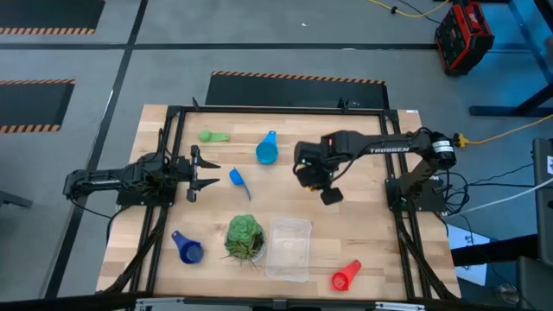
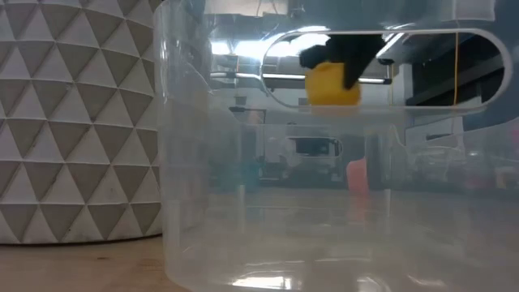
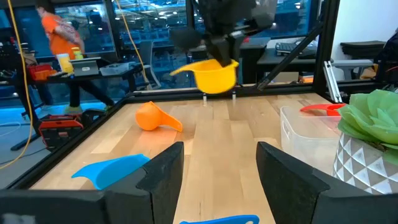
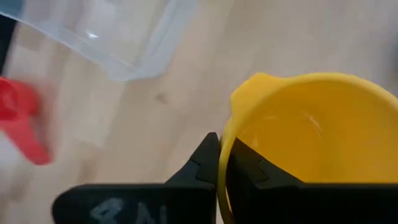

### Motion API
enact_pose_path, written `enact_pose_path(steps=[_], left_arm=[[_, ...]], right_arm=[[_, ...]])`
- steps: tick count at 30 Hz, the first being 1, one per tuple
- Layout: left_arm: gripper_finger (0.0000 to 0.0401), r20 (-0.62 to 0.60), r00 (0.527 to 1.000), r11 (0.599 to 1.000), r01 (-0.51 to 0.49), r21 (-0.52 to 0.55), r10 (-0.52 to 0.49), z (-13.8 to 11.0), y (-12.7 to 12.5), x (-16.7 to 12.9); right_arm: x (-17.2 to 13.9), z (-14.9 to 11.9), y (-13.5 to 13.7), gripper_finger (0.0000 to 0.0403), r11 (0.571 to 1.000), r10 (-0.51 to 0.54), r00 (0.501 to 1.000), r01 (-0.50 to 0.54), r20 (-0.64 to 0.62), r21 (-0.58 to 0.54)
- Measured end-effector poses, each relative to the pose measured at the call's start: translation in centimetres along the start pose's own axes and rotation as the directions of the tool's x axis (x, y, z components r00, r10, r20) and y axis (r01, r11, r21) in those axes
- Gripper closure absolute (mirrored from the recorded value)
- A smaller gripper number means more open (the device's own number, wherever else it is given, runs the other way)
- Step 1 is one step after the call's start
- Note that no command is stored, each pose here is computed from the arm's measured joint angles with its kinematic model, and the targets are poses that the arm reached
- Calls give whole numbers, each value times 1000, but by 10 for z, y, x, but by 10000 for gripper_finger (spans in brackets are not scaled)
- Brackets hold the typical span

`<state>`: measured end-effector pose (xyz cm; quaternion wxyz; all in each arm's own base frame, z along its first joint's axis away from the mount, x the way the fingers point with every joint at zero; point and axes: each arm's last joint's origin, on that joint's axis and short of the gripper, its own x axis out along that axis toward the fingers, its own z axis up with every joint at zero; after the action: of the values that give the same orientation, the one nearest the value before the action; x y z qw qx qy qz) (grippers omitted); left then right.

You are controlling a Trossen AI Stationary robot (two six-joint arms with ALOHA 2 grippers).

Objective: Nest measuring cups in basket
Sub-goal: Stack the yellow measuring cup on top of the light blue measuring cup

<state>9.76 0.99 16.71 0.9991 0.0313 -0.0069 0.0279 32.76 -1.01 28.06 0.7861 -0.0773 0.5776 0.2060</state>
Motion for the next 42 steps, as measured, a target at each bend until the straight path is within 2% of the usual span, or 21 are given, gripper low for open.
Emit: enact_pose_path(steps=[6,12,15,20,23,25,33,42], left_arm=[[206,0,1000,1000,0,0,0,0,0,0],[206,0,1000,1000,0,0,0,0,0,0],[206,0,1000,1000,0,1,0,0,0,0],[206,0,1000,1000,0,1,0,0,0,0],[206,0,1000,1000,0,1,0,0,0,0],[206,0,1000,1000,0,1,0,0,0,0],[206,0,1000,1000,0,1,0,0,0,0],[206,0,1000,1000,0,2,0,0,0,0]], right_arm=[[-11,-1,-24,386,982,-81,993,93,82,-166],[-18,-2,-45,386,913,-147,976,196,160,-358],[-21,-2,-54,386,861,-182,962,255,203,-440],[-28,-1,-69,386,731,-247,927,370,283,-573],[-32,-1,-78,386,663,-283,903,427,322,-615],[-33,-2,-85,386,636,-305,889,458,343,-621],[-11,-4,-117,386,655,-338,879,477,337,-586],[27,2,-143,386,714,-347,871,485,346,-505]])
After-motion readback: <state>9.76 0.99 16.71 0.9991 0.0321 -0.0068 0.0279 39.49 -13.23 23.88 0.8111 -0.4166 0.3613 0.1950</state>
